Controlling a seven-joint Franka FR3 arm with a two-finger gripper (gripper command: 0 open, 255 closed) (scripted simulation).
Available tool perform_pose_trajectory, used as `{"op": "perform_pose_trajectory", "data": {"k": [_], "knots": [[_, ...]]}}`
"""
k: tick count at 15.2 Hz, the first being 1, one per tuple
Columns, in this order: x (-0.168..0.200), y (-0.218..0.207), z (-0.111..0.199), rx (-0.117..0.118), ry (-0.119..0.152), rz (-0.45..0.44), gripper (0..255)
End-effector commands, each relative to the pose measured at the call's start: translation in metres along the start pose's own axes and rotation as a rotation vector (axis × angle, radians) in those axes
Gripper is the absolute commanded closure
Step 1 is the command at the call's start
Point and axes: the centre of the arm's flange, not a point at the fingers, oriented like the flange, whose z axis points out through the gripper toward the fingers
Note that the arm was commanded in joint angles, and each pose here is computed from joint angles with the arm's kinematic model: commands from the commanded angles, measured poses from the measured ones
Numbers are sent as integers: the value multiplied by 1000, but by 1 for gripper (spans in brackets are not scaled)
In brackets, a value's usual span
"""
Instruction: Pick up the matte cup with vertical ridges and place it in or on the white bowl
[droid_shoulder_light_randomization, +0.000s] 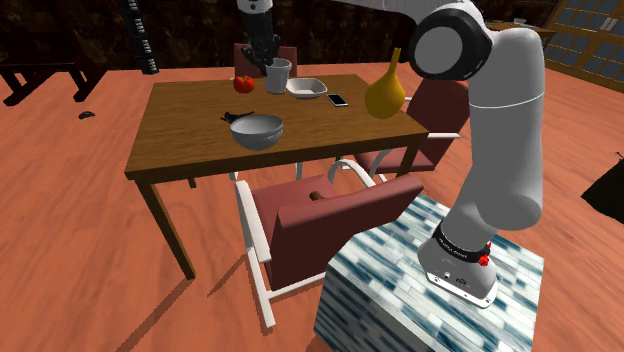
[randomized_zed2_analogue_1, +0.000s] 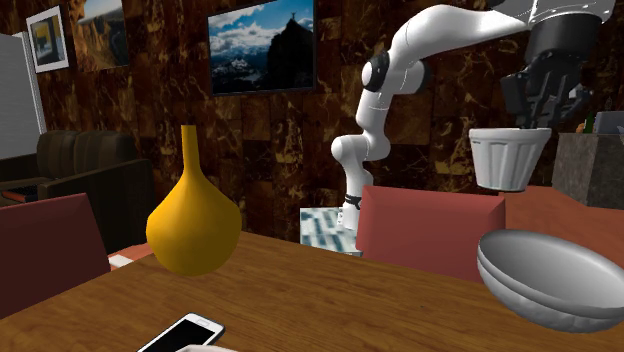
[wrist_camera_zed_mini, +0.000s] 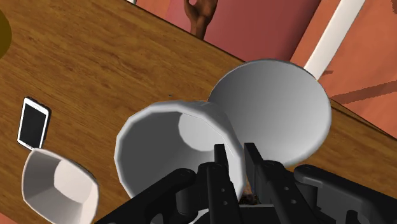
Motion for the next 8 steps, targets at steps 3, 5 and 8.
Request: {"op": "perform_pose_trajectory", "data": {"k": [3,5,8], "knots": [[10,-50,-15,0,0,1,255],[15,-72,-20,0,0,1,255],[14,-75,-5,0,0,1,255]]}}
